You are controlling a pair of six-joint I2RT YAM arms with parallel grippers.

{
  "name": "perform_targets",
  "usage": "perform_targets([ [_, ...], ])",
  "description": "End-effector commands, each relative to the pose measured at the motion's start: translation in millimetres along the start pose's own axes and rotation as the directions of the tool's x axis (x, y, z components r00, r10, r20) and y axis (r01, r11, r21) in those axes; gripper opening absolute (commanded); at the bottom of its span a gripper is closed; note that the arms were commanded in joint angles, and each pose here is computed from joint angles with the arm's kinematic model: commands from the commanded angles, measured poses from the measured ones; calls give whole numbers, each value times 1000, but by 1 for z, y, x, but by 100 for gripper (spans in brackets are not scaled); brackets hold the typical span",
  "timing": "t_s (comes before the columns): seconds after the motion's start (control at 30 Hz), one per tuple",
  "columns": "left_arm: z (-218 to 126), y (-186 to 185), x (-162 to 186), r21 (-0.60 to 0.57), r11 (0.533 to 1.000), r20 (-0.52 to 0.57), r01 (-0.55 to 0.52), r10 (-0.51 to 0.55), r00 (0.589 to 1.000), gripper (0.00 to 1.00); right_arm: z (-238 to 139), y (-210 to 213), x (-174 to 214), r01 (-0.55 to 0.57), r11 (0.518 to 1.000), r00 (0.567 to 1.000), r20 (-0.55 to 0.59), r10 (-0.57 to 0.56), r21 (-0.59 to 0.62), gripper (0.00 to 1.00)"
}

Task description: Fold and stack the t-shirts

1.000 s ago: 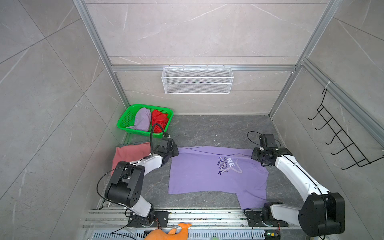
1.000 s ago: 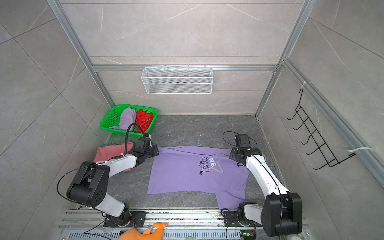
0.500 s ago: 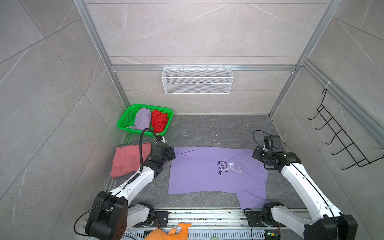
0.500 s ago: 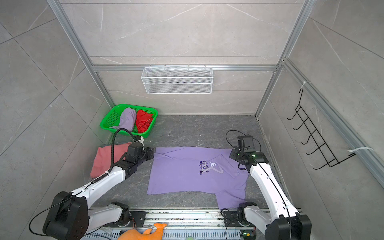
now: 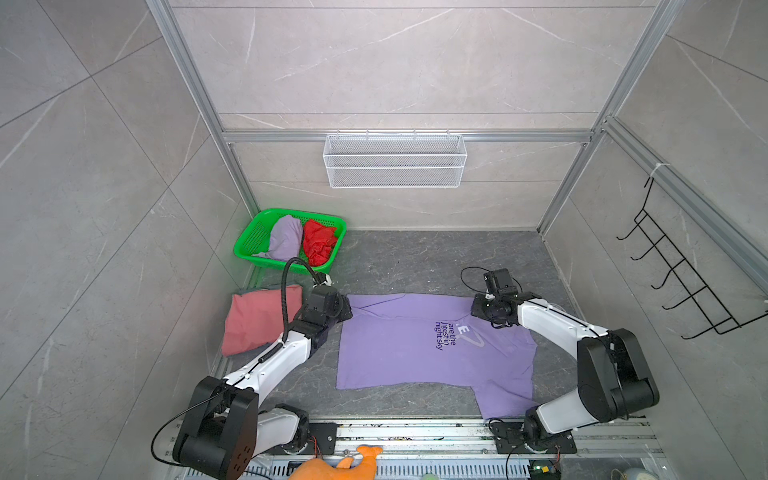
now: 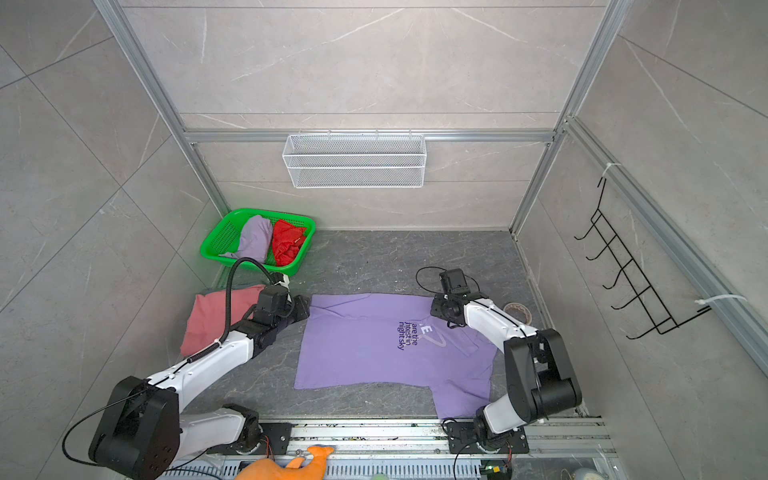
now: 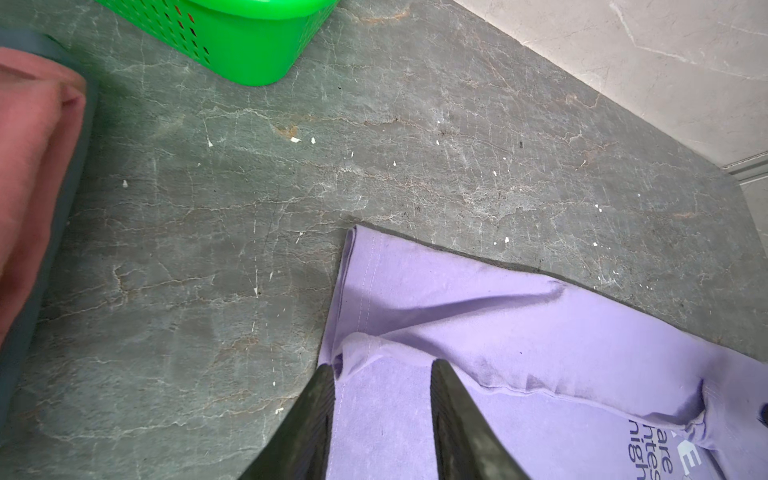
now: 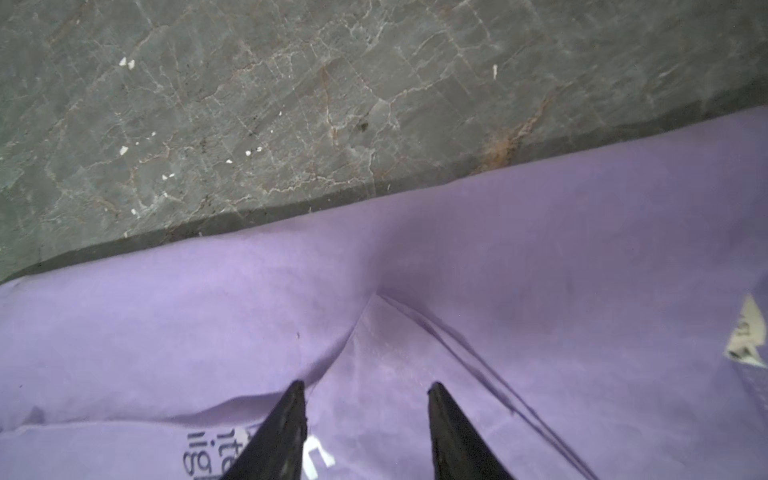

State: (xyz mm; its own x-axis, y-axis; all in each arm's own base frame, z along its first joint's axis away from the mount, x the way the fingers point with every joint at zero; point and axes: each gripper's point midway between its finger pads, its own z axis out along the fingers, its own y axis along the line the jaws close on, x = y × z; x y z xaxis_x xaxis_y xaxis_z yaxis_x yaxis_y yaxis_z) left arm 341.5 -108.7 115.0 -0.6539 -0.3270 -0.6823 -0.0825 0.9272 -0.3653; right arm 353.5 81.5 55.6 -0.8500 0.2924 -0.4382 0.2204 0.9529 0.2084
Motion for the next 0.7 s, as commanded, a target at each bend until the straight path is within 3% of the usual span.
perform_targets([
  [0.0, 2, -8, -3, 26, 1000, -2, 11, -11, 1000, 41, 11, 4, -12, 36, 999, 999, 34, -36, 17, 49],
  [0.33, 5, -7, 1, 17, 1000, -16, 10, -9, 1000, 41, 36, -4, -6, 41, 997, 999, 6, -42, 66, 48],
  [0.57, 10, -3, 5, -7, 1000, -33, 11, -11, 999, 41, 32, -9, -6, 19, 995, 1000, -2, -19, 98, 10],
  [0.67, 13, 5, 7, -56, 998, -51, 9, -12, 999, 41, 18, -10, -7, 8, 994, 1000, 10, -10, 109, 5],
])
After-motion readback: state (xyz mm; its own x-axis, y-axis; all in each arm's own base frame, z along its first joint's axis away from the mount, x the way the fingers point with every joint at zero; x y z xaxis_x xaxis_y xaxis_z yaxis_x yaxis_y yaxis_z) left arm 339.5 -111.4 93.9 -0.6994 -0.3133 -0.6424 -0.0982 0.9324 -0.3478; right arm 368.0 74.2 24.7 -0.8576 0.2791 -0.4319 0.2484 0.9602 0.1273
